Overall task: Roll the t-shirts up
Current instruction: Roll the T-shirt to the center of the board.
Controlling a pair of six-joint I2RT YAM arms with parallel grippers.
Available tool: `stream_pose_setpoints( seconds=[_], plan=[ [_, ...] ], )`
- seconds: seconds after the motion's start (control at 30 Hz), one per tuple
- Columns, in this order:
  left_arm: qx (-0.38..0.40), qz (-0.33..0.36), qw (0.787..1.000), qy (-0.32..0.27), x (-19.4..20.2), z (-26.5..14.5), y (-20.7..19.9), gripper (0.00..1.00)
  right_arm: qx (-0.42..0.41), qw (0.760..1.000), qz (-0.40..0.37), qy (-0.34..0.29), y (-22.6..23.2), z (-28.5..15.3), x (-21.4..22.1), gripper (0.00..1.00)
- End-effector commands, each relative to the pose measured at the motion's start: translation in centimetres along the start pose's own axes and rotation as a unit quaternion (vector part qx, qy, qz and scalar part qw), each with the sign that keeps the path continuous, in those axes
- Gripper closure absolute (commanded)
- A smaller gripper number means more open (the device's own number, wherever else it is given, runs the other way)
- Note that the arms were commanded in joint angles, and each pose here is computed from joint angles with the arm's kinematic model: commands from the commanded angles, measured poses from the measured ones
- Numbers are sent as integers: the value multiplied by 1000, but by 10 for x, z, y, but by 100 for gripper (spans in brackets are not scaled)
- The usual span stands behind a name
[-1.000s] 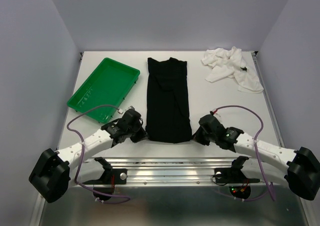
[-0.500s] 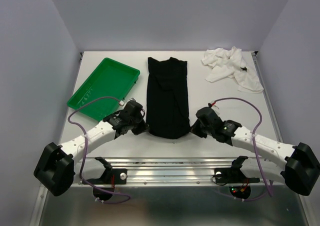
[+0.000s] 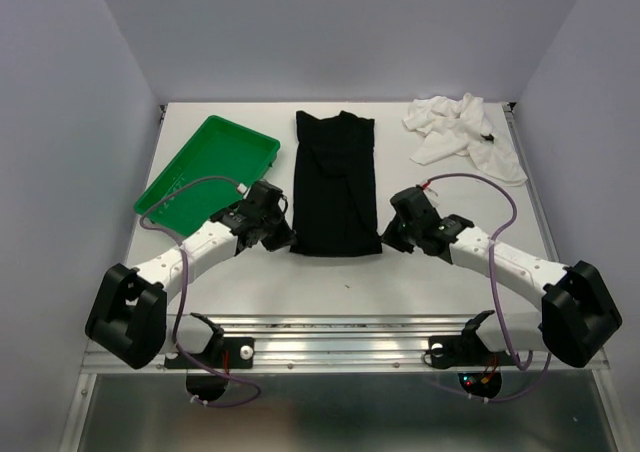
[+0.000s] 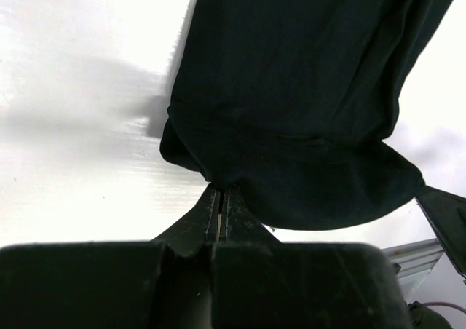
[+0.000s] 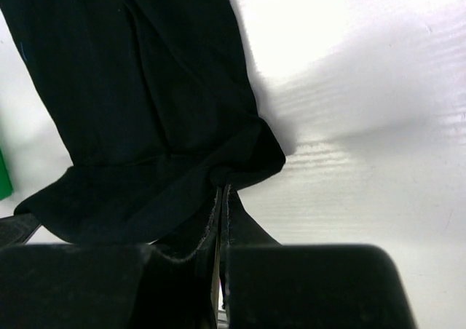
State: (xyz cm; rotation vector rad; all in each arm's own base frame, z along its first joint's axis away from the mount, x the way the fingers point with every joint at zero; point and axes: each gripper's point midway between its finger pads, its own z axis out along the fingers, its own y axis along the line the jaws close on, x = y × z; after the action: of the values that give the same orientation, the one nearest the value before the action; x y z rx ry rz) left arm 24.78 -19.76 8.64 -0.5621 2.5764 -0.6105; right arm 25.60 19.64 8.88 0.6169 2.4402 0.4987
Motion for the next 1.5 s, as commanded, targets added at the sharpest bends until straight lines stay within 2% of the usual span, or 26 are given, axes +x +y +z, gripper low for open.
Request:
stream_pose_setpoints(
  seconds=[0.0, 0.13, 0.43, 0.47, 0.5, 0.57, 0.63, 0.7, 0.73, 0.8, 0.87, 0.93, 1.0, 1.03, 1.1, 1.13, 1.2, 1.23, 1.27, 1.33, 1.47],
  plan=[
    [15, 15, 1000, -14, -21, 3, -14, 100, -9, 1000, -12, -21, 17, 2, -26, 99],
    [8, 23, 1000, -8, -28, 14, -16, 100, -8, 999, -23, -21, 28, 10, -34, 99],
    [-17, 39, 999, -8, -43, 42, -14, 100, 28, 999, -31, -23, 23, 41, -47, 99],
    [-22, 39, 999, -9, -44, 44, -11, 98, 31, 999, -33, -23, 23, 43, -47, 99],
    [-26, 44, 999, -7, -45, 48, -11, 89, 37, 998, -34, -23, 21, 48, -50, 99],
    [-29, 48, 998, -9, -46, 50, -10, 78, 40, 998, -37, -21, 21, 52, -50, 99],
    [-35, 54, 998, -9, -47, 49, -9, 60, 41, 998, -41, -20, 23, 55, -51, 96],
    [-32, 57, 998, -20, -53, 42, -13, 47, 39, 998, -42, -20, 24, 53, -51, 88],
    [-30, 62, 997, -27, -56, 38, -15, 34, 34, 998, -40, -24, 26, 49, -53, 79],
    [-32, 65, 996, -55, -67, 23, -18, 20, 34, 998, -46, -35, 26, 41, -59, 67],
    [-47, 68, 994, -75, -73, 12, -15, 18, 29, 997, -50, -57, 30, 26, -71, 56],
    [-54, 79, 991, -94, -77, -2, -17, 18, 32, 994, -73, -70, 37, 10, -70, 52],
    [-51, 86, 990, -100, -74, -10, -21, 20, 36, 993, -86, -70, 39, 2, -64, 52],
    [-49, 90, 990, -99, -71, -11, -23, 29, 27, 993, -96, -66, 45, -2, -56, 52],
    [-33, 105, 990, -88, -55, -13, -34, 39, 21, 993, -99, -55, 47, -3, -45, 56],
    [-26, 106, 991, -78, -47, -11, -37, 51, 16, 994, -95, -49, 50, -3, -39, 62],
    [2, 117, 992, -53, -26, -7, -51, 62, 12, 995, -92, -41, 50, 0, -31, 70],
    [5, 114, 992, -45, -18, -5, -51, 75, 8, 995, -92, -36, 50, 2, -24, 74],
    [20, 114, 993, -36, -12, -3, -57, 82, 4, 996, -85, -34, 51, 3, -23, 83],
    [26, 117, 993, -16, 2, 4, -56, 100, -7, 996, -83, -20, 52, 7, -15, 88],
    [35, 116, 993, -11, 4, 14, -61, 100, -6, 996, -84, -16, 56, 15, -13, 92]
  ],
)
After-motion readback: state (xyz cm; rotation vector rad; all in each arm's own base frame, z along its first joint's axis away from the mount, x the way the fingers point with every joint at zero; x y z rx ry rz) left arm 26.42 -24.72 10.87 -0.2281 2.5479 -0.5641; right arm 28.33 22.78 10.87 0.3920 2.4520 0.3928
